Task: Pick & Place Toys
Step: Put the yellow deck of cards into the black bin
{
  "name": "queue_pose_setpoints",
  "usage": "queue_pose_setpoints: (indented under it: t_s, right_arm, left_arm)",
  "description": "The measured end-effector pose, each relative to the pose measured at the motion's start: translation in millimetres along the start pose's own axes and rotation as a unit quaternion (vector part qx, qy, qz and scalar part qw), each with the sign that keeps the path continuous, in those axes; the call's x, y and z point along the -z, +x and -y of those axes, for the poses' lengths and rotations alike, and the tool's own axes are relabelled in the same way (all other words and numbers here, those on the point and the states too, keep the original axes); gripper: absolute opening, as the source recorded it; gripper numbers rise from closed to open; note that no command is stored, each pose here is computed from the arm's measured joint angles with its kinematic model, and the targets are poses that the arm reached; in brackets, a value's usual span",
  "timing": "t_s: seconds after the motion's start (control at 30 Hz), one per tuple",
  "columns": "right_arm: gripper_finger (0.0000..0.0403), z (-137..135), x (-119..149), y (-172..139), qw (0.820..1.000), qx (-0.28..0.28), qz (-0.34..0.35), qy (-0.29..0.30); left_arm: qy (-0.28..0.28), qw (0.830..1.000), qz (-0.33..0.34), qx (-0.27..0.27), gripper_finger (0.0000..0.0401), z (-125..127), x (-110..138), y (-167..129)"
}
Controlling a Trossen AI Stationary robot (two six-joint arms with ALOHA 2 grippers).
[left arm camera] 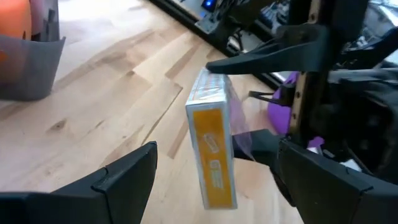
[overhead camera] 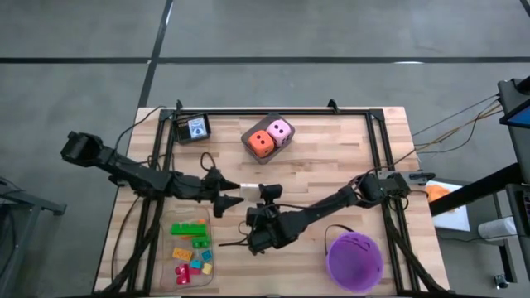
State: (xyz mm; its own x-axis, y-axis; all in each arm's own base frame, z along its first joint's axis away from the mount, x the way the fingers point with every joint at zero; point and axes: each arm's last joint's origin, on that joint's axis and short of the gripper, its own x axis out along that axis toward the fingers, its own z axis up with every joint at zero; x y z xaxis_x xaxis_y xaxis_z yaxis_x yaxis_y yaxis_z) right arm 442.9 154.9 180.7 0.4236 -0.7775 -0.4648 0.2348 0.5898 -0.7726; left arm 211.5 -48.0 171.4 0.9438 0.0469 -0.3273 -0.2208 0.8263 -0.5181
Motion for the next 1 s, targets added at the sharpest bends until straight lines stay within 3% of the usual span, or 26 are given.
queue_pose_setpoints:
  t_s: [0.23,0.37,0.5,0.73,0.9,1.0]
  right_arm:
    - [0.0291,0.6,-0.3,-0.3,1.0,0.002,0.001,0.001]
    - [0.0291,0.6,-0.3,-0.3,1.0,0.002,0.001,0.001]
    - [0.029,0.6,-0.3,-0.3,1.0,0.002,0.001,0.001]
    - [0.029,1.2,-0.2,0.2,1.0,0.007,0.001,-0.003]
    - [0.0298,1.2,-0.4,0.0,1.0,0.01,0.003,-0.002]
    - [0.0356,0.9,-1.1,-0.4,1.0,0.01,0.005,0.009]
  left_arm:
    - [0.001,1.0,-0.008,-0.027,0.033,-2.7,-1.7,15.8]
    - [0.004,0.999,-0.011,-0.032,0.0296,-4.0,-1.2,18.6]
    - [0.015,0.999,-0.011,-0.032,0.0227,-3.9,-1.1,18.8]
    - [0.031,0.999,-0.008,-0.023,0.0059,-2.5,-2.4,18.5]
    - [0.046,0.999,-0.006,-0.022,0.0061,-2.0,-3.6,17.3]
    - [0.071,0.997,-0.007,-0.021,0.0061,-2.0,-4.6,14.4]
